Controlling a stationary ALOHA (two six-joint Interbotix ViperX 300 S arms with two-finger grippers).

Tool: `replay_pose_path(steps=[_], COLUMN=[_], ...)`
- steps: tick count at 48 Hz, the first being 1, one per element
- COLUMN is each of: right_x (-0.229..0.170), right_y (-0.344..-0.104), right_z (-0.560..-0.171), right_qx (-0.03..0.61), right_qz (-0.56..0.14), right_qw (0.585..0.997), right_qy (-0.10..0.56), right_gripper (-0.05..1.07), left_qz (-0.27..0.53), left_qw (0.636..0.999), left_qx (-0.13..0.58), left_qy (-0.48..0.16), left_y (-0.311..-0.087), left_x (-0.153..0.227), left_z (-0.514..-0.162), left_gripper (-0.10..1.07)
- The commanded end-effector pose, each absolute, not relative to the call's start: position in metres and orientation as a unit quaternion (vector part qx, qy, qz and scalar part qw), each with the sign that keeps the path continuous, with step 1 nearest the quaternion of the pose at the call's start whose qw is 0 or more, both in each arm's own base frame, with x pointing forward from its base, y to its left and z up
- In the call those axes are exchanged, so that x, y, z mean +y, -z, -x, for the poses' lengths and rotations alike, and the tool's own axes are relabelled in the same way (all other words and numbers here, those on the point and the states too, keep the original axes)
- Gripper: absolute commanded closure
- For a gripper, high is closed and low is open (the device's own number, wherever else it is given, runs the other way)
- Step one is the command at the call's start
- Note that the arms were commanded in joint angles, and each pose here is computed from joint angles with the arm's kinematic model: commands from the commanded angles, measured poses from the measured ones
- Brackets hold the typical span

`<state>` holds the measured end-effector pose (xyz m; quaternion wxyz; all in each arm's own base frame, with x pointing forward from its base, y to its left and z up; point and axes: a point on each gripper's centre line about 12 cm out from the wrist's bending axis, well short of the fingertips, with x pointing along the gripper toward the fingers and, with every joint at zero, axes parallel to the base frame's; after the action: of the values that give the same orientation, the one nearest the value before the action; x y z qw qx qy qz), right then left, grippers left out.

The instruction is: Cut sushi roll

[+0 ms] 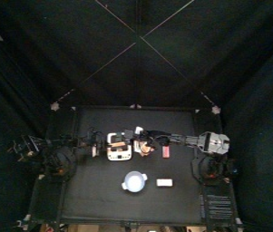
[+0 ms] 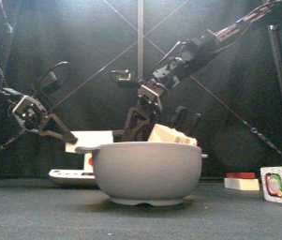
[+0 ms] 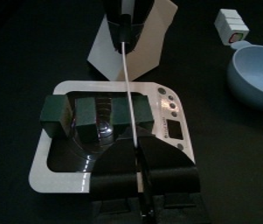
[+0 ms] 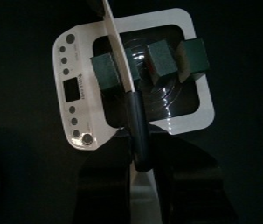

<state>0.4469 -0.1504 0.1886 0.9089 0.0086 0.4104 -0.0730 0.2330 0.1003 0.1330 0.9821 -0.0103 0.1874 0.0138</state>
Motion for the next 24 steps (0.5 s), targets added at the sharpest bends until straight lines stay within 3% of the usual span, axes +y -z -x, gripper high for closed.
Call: replay_pose_path(steps=[1, 24], right_x=[-0.1564, -0.1553], right_y=[-0.2099, -0.2058], right_z=[-0.4475, -0.447], right_qx=[0.382, 0.388], right_qz=[-0.007, -0.009], right_qw=[0.92, 0.918], right_qy=[0.085, 0.084], right_gripper=[0.55, 0.55], left_qz=[0.005, 0.003], left_qw=[0.983, 0.983], left_qx=[0.182, 0.181], left_qy=[-0.001, 0.008], left_y=[-0.136, -0.1361], left_x=[0.0956, 0.0907], left_z=[-0.2368, -0.2389], left_gripper=[0.84, 0.84])
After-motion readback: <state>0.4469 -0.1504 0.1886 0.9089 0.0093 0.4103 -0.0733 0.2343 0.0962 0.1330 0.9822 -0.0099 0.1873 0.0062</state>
